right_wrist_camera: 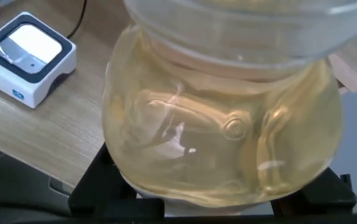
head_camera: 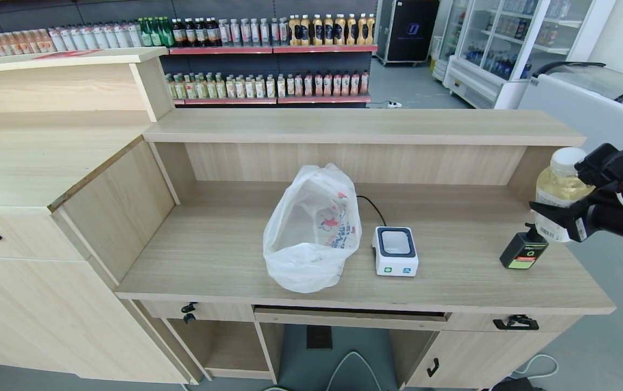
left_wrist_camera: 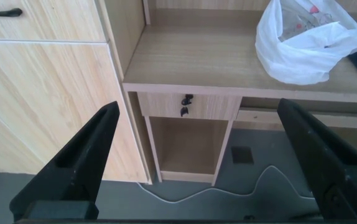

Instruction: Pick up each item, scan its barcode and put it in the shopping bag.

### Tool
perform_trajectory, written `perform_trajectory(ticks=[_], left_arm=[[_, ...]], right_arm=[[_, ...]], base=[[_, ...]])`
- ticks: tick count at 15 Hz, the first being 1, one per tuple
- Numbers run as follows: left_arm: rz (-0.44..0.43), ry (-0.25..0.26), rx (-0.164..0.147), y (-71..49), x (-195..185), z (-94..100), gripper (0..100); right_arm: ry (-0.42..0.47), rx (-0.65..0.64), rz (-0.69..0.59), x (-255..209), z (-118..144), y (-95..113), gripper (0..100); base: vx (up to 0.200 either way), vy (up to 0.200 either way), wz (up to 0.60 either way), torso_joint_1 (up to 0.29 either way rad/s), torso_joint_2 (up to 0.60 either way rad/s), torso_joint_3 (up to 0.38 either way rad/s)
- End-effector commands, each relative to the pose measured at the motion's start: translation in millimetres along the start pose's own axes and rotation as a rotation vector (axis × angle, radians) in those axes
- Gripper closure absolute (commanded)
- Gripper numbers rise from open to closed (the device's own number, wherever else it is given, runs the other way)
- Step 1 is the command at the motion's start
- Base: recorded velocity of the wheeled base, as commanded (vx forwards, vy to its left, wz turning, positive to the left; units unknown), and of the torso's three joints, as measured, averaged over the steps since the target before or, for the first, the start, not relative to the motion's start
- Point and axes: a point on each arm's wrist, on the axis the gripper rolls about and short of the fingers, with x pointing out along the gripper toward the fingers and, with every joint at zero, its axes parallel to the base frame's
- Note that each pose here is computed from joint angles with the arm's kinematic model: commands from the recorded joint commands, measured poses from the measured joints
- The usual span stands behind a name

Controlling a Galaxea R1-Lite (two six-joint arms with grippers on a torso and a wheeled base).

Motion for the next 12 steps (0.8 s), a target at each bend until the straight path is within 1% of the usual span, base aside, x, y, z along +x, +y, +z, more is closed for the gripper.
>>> perform_trajectory(ticks=[1,3,4,5,6,8,10,12], left_arm=[[0.0,0.0,0.0,0.0,0,0.0,0],[0.0,0.0,0.0,0.0,0,0.0,0],[0.0,0.0,0.0,0.0,0,0.0,0],[0.0,0.0,0.001,0.0,0,0.0,0],[0.0,0.0,0.0,0.0,0,0.0,0],[0.0,0.0,0.0,0.0,0,0.0,0],[0.0,0.0,0.001,0.0,0,0.0,0],[0.0,0.0,0.001,0.0,0,0.0,0]], right_arm=[[0.009,0.001,0.004,4,-4,2,100],[-0.048,-0.03,-0.021,16,-2,1,100],[-0.053,-0.029,-0.014,21,-3,2,100],[-0.051,-0.029,-0.012,22,-4,2,100],[-0.05,-0.037,0.01,30,-9,8,100],[-0.064,-0.079,0.008,43,-19,12,100],[-0.137,-0.094,0.057,66,-30,19,100],[-0.181,-0.118,0.091,77,-32,18,100]], base=[[0.0,0.0,0.6,0.002,0.0,0.002],[0.0,0.0,0.6,0.0,0.0,0.002],[0.0,0.0,0.6,0.002,0.0,0.002],[0.0,0.0,0.0,0.0,0.0,0.0],[0.0,0.0,0.0,0.0,0.0,0.0],[0.0,0.0,0.0,0.0,0.0,0.0],[0.0,0.0,0.0,0.0,0.0,0.0],[0.0,0.0,0.0,0.0,0.0,0.0]])
